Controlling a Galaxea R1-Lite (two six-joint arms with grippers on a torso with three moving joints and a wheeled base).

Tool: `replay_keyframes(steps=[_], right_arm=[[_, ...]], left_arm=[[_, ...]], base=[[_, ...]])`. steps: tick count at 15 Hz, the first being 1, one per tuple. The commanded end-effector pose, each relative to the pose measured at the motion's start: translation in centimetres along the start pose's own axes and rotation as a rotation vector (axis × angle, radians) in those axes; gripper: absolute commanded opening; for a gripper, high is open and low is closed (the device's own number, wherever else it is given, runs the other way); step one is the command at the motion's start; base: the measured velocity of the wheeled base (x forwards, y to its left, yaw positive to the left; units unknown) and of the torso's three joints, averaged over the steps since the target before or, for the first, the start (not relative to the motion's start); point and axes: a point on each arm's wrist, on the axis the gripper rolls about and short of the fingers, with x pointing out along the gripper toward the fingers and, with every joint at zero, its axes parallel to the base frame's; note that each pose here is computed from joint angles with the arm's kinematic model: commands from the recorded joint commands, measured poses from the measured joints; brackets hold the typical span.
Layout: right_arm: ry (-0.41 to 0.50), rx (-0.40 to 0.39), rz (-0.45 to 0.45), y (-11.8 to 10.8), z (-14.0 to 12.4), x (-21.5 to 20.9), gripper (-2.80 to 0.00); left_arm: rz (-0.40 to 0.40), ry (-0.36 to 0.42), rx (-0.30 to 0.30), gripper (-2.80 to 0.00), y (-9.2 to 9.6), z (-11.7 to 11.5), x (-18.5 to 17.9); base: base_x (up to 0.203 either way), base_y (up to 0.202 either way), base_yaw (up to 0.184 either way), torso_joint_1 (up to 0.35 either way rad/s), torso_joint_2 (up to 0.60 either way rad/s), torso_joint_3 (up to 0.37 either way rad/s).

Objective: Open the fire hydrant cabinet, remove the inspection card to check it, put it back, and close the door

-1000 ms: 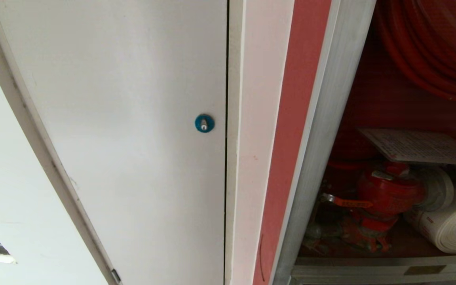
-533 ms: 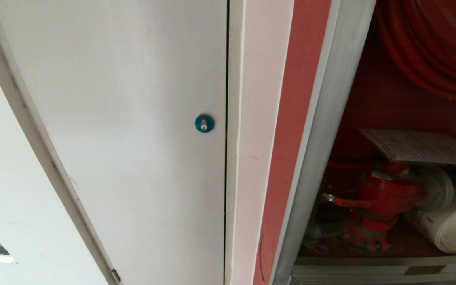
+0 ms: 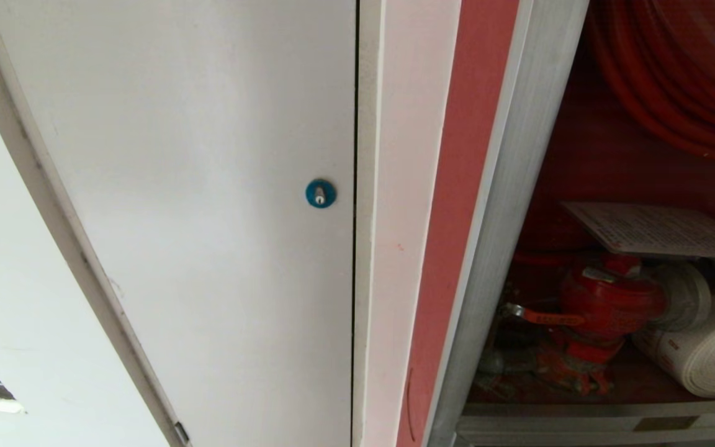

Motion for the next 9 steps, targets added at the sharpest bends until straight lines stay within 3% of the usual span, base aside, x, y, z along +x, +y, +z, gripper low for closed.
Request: replay_keyframes(steps=[1, 9], right_arm=[[0.007, -0.017, -0.064, 0.2, 0.3, -2.1, 0.00], [0.016, -0.029, -0.169, -0.2, 0.6, -4.9, 0.00]], left_arm=[[0.001, 0.008, 0.000, -2.80, 0.0, -0.2, 0.1], [0.000, 0.008, 0.000, -2.80, 0.0, -0.2, 0.1]], base=[[0.000, 0.000, 0.000, 0.000, 0.00, 0.000], [0.000, 0.000, 0.000, 0.000, 0.00, 0.000]])
